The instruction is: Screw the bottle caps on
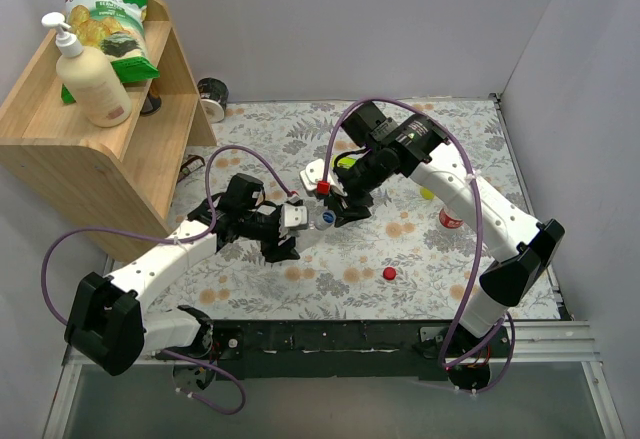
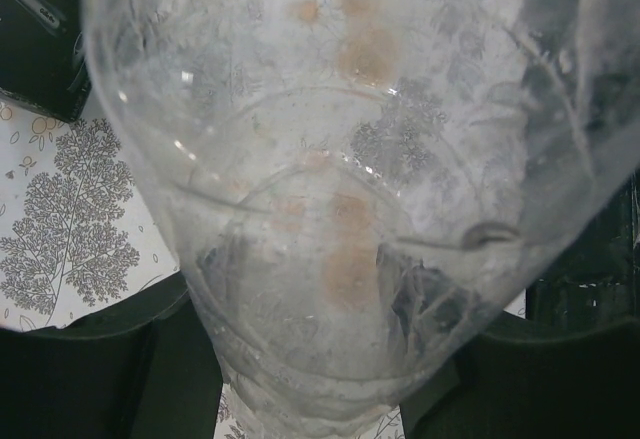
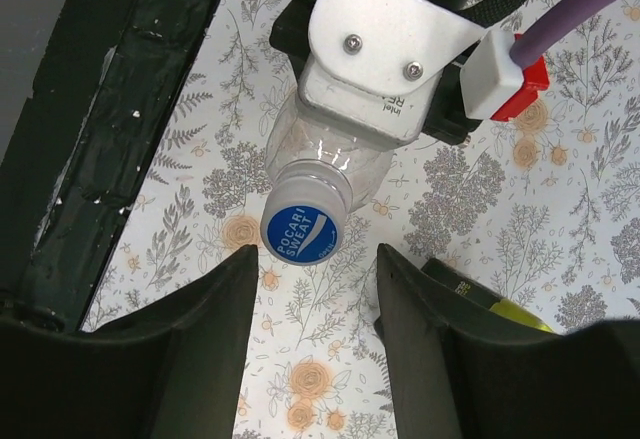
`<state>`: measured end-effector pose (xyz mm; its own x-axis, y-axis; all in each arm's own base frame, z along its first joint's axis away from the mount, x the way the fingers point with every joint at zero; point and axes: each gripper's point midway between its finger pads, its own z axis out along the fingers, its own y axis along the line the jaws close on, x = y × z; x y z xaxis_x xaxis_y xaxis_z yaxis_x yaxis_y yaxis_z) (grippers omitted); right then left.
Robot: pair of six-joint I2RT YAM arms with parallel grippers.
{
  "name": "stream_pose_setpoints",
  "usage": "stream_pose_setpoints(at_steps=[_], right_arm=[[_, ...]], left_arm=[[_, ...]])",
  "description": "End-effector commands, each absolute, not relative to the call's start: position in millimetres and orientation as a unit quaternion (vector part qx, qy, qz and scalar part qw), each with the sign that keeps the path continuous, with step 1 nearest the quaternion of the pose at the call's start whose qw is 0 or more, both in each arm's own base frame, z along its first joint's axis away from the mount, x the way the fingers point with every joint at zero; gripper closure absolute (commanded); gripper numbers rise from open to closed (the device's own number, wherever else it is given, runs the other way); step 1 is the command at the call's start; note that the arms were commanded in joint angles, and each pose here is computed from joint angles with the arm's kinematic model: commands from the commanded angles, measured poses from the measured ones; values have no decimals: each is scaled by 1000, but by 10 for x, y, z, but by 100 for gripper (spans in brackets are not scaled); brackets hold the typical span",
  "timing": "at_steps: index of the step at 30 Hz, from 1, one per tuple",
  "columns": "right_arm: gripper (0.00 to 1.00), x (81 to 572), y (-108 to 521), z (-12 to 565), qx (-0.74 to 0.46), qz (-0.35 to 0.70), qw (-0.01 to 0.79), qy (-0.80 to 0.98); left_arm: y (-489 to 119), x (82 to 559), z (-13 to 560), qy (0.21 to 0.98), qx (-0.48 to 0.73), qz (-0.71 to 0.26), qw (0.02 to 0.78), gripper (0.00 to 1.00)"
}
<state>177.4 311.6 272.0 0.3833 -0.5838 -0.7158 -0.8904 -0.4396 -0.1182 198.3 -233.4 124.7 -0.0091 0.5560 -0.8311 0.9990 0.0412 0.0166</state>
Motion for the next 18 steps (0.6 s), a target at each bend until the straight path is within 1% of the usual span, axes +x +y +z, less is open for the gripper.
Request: stream_pose_setpoints(at_steps=[1,8,12,16,18], right_arm=[[43,1687,3157,2866,-791,322,262,450],[44,1640,3190,2849,-795,326,257,443],[46,1624,3213,2843,-795,328,255,442],[55,1627,3227,2819,-797,325,251,443],[60,1635,3230,2825,-795,325,251,446]], left_arm=[[-2364,2050,1374,619,624,-314,360,100],[-2389,2069,1389,620,623,-317,358,100],[-2405,2084,1403,621,620,-321,357,100],[-2416,2088,1430,619,619,-323,359,100],[-2416,2085,1425,622,616,-324,357,100]])
